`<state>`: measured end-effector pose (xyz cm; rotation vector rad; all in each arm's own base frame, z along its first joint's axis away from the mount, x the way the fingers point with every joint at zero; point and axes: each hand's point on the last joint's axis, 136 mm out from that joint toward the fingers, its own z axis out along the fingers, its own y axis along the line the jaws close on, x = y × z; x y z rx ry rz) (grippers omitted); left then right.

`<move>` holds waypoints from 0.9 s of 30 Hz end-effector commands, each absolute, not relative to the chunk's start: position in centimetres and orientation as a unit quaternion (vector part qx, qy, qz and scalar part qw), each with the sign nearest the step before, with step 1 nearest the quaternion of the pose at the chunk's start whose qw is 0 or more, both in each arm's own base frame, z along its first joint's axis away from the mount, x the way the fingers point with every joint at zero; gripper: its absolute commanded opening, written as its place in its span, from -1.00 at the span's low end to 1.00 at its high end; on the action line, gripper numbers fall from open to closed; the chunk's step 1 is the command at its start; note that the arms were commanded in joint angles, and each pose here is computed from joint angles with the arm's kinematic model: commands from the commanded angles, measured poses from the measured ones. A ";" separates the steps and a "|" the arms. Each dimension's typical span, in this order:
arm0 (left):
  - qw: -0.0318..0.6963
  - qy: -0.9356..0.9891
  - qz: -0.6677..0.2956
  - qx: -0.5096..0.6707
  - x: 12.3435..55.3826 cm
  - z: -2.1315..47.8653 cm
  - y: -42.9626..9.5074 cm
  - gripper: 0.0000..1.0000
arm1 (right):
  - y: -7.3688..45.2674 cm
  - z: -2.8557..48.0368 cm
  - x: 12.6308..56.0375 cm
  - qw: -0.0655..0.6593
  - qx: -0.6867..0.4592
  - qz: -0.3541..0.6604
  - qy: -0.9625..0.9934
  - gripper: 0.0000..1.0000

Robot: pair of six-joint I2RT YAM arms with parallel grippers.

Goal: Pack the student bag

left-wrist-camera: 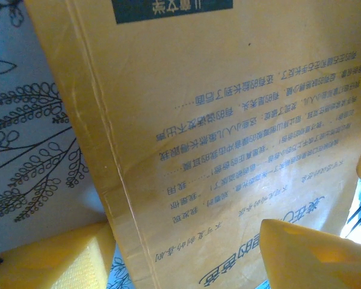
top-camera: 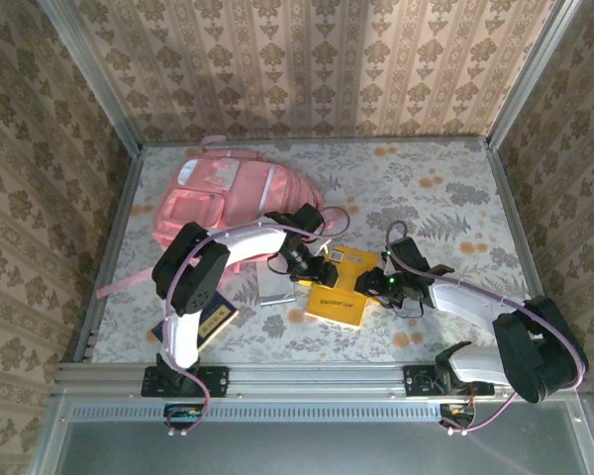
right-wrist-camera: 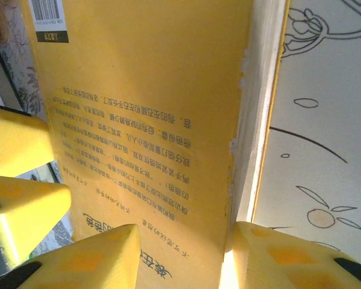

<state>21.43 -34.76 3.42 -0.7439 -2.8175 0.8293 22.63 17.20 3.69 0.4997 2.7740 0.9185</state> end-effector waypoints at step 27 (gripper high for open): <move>0.038 -0.919 0.284 -0.272 21.3 4.8 -35.1 0.24 | 19.8 8.6 24.4 0.121 0.154 0.397 0.897 -0.42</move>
